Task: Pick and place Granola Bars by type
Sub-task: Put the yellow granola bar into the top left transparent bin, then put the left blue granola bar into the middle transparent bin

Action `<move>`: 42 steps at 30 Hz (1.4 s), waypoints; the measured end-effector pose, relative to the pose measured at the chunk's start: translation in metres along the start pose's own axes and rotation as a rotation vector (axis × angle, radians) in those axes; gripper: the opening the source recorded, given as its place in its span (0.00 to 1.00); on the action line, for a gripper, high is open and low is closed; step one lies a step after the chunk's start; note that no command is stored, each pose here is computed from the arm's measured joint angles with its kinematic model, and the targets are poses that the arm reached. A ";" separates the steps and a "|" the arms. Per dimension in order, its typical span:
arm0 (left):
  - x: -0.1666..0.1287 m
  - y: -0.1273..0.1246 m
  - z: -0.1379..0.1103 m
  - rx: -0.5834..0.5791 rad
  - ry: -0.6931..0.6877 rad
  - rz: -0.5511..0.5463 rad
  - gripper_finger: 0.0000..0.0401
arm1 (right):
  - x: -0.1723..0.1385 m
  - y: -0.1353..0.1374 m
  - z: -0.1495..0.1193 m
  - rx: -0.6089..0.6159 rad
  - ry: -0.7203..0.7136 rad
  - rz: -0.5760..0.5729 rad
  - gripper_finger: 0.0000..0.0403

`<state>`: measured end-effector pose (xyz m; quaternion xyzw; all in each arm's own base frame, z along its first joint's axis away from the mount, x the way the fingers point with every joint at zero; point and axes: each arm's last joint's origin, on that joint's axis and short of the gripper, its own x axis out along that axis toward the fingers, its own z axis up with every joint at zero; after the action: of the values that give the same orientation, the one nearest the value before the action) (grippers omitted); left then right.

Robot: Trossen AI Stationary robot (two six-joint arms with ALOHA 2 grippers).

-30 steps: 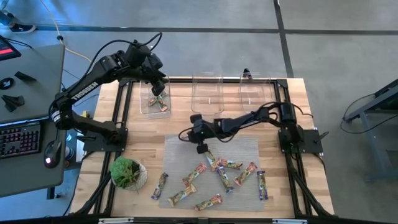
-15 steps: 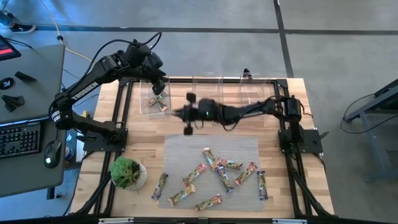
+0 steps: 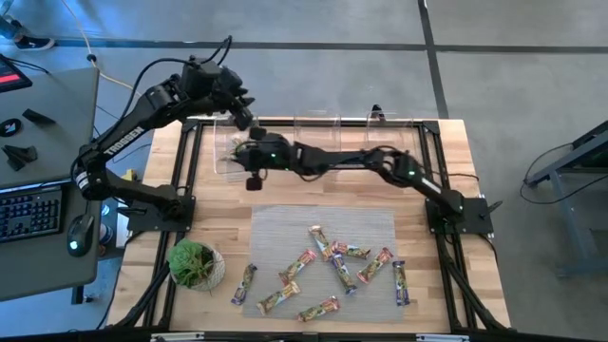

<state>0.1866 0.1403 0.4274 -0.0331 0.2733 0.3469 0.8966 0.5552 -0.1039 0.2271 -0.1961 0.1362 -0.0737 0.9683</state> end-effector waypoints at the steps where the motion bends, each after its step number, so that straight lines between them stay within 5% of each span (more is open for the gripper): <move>1: 0.000 0.000 -0.001 0.002 0.011 -0.001 0.34 | 0.007 -0.001 -0.006 0.001 0.025 -0.005 0.06; 14: -0.001 0.000 -0.007 0.010 0.069 -0.003 0.34 | 0.032 -0.020 -0.055 0.079 0.160 0.036 0.12; 28: -0.001 0.000 -0.007 0.005 0.069 -0.003 0.34 | 0.032 -0.025 -0.059 0.063 0.178 0.037 0.21; 36: -0.001 0.000 -0.007 0.006 0.071 -0.004 0.34 | 0.031 -0.027 -0.046 -0.005 0.147 -0.065 0.25; 42: -0.002 -0.001 -0.011 0.006 0.111 -0.009 0.34 | -0.001 -0.026 0.016 -0.095 0.142 -0.098 0.25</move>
<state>0.1806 0.1357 0.4193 -0.0507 0.3236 0.3396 0.8817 0.5566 -0.1219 0.2524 -0.2423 0.1981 -0.1282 0.9411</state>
